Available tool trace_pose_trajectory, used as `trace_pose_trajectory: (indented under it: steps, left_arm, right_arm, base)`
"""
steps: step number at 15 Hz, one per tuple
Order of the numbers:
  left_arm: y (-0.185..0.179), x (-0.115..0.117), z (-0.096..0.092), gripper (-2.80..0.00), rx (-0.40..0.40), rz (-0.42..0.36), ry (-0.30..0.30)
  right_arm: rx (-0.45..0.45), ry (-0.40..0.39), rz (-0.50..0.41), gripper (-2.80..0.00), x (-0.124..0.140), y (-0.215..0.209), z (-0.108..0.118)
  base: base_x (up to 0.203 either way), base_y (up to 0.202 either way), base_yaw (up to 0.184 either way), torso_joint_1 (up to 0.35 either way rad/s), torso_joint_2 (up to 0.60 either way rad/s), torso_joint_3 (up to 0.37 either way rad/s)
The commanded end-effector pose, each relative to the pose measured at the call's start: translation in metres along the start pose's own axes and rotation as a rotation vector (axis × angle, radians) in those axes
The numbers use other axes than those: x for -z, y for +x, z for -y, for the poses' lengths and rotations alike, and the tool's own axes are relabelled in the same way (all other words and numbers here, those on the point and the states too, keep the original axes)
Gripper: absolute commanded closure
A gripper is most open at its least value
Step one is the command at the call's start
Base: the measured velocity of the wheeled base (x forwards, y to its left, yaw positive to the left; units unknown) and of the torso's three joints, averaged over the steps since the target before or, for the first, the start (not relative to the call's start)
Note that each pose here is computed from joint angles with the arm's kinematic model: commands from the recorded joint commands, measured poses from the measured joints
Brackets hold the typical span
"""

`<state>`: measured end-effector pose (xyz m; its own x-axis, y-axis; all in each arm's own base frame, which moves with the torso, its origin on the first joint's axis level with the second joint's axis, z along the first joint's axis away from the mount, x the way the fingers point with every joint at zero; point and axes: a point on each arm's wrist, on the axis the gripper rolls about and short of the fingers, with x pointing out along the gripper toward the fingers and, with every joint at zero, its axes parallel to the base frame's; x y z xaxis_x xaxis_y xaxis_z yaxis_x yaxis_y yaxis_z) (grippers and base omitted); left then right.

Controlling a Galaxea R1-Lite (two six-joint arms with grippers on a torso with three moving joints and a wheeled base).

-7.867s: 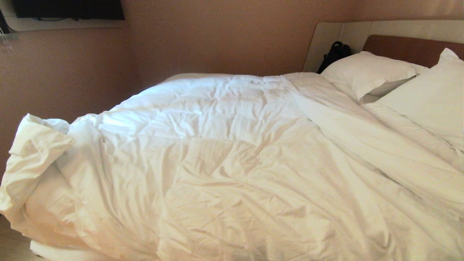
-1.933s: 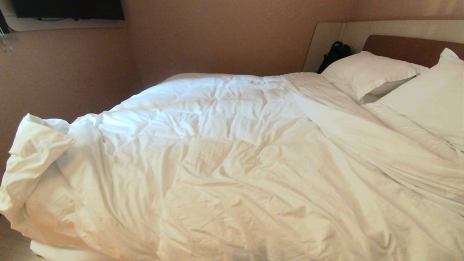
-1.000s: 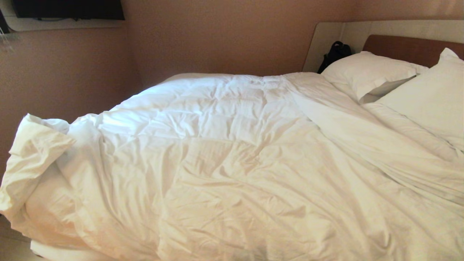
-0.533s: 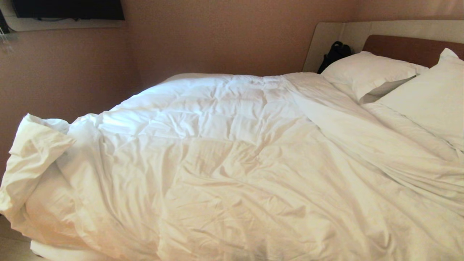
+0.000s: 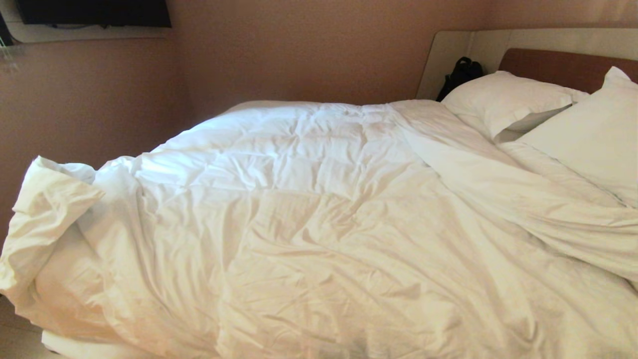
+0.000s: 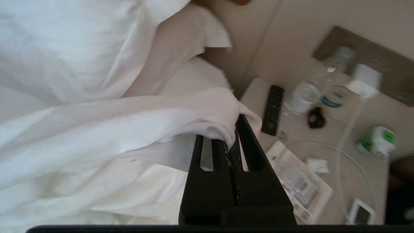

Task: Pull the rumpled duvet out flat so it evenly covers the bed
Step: Flatten the corners of the folded blanket

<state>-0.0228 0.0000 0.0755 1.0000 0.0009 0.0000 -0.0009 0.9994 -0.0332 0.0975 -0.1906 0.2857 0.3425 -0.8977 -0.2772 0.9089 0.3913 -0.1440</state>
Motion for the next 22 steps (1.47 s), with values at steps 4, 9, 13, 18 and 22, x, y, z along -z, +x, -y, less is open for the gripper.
trace_pose_trajectory:
  steps: [4,9,13,18,22]
  left_arm:
    - [0.0,0.0,0.0,0.0,-0.002,0.0,-0.001]
    - [0.0,0.0,0.0,0.0,-0.002,0.0,-0.001]
    - [0.0,0.0,0.0,0.0,-0.002,0.0,-0.001]
    - [0.0,0.0,0.0,0.0,-0.002,0.0,-0.001]
    - [0.0,0.0,0.0,0.0,-0.002,0.0,-0.001]
  right_arm:
    - [0.056,0.042,0.003,0.0,-0.007,-0.02,0.022]
    - [0.03,0.088,0.018,0.0,-0.022,-0.034,0.03]
    - [0.031,0.113,0.043,0.0,-0.031,-0.039,0.032]
    - [0.023,0.133,0.056,0.0,-0.039,-0.051,0.041]
    - [-0.046,0.152,0.039,0.0,-0.042,-0.061,0.04]
  base:
    - [0.0,0.0,0.0,0.0,0.0,0.0]
    - [0.0,0.0,0.0,0.0,0.0,0.0]
    - [0.0,0.0,0.0,0.0,0.0,0.0]
    - [0.0,0.0,0.0,0.0,0.0,0.0]
    - [0.0,0.0,0.0,0.0,0.0,0.0]
